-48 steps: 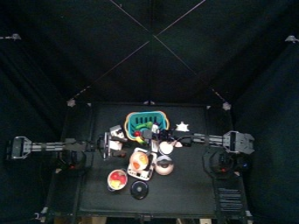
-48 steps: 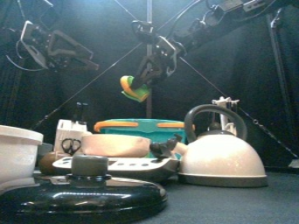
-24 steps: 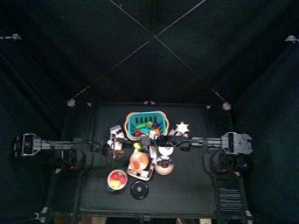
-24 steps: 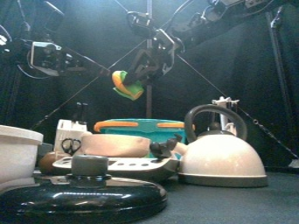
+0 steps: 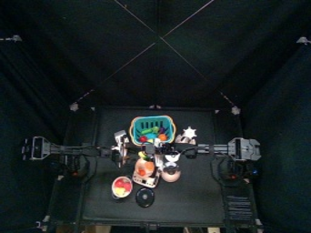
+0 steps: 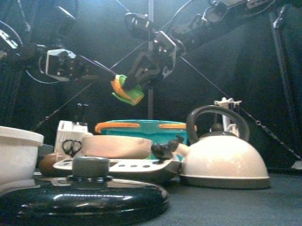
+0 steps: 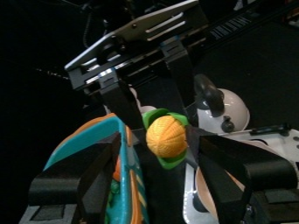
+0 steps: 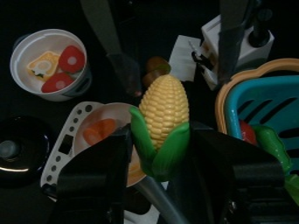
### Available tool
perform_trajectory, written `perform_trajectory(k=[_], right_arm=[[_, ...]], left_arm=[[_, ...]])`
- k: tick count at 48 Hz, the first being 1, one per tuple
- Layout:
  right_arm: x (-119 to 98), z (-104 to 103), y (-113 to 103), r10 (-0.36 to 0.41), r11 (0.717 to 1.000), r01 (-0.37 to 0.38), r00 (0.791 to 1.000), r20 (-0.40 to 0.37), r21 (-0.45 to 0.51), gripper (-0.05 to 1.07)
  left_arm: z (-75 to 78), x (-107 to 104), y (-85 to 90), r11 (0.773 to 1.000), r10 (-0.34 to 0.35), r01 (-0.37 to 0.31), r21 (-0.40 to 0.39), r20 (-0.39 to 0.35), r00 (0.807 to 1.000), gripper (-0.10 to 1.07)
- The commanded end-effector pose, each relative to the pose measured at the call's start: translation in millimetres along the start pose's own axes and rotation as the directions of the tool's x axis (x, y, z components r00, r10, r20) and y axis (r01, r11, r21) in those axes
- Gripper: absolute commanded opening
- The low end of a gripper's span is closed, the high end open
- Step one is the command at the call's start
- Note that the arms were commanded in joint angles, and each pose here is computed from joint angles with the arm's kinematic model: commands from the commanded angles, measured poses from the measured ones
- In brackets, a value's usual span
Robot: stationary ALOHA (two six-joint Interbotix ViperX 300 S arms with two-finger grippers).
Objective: Remove piece of corn husk
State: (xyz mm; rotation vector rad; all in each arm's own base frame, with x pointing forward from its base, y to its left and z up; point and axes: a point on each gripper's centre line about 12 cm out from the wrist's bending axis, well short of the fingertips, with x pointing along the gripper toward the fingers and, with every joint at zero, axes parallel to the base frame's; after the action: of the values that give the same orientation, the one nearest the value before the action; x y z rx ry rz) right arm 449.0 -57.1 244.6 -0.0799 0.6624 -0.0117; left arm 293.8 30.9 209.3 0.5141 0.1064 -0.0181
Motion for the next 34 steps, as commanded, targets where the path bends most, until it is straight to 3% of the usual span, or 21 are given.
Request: perform_trajectory(k=[1,34], right_arm=[[-10.1,16.0,-3.4,-0.012,1.000,0.012,0.999,0.051,-0.001,0.59],[-5.4,12.3,-3.0,-0.009,1.000,0.009,0.999,0.036,0.001,0.59]], left_arm=[[6.8,7.2,3.4,1.000,0.006,-0.006,0.001,0.023,1.000,0.94],[-0.9,12.4,-0.4,1.000,-0.010,0.009,-0.010,-0.005,1.000,0.93]])
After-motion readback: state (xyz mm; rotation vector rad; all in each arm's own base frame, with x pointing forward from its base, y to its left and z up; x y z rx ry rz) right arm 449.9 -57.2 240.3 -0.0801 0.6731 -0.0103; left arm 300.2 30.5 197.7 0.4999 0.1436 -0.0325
